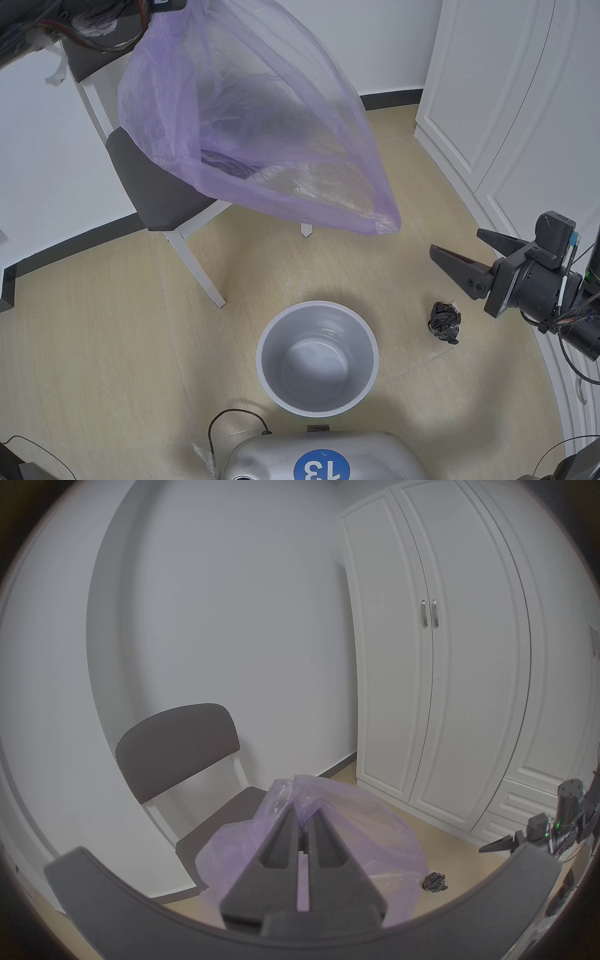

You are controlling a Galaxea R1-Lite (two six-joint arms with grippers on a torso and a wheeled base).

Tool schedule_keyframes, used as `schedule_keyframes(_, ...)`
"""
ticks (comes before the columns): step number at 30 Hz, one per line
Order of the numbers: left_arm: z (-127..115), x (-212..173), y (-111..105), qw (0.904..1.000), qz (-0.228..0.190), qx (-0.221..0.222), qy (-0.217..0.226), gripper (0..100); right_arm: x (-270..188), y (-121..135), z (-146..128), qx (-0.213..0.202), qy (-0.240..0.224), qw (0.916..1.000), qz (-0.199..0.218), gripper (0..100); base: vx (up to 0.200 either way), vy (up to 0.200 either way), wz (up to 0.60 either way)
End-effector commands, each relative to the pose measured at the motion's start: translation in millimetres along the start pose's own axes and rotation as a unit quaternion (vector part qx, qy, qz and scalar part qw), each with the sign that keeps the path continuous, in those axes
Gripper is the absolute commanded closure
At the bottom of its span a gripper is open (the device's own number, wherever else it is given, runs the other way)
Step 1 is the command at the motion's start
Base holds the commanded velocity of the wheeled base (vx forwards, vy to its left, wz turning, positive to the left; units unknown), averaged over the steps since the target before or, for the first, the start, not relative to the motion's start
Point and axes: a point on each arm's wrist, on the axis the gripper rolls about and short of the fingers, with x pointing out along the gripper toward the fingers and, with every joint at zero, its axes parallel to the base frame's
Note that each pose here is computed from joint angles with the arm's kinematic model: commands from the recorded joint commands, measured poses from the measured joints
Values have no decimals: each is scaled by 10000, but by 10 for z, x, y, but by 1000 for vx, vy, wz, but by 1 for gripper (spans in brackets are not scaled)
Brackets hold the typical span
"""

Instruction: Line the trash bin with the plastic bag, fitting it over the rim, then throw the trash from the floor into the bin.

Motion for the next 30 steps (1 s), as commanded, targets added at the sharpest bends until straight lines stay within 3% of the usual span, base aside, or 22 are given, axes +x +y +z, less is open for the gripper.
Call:
schedule_keyframes(1, 7, -17, -19, 10000, -58, -23, -5, 100, 54, 40, -67, -27, 135, 9999, -53, 0, 0, 0, 0)
schedule_keyframes(24, 135, -161, -102, 9996, -267, -63, 7, 100, 280, 62, -236, 107, 245, 9988, -402, 0, 0, 0, 0)
schedule_keyframes(30, 142, -187, -109, 9995, -319, -71, -6, 100, 374, 29, -77, 242, -337, 9981, -464, 0, 0, 0, 0)
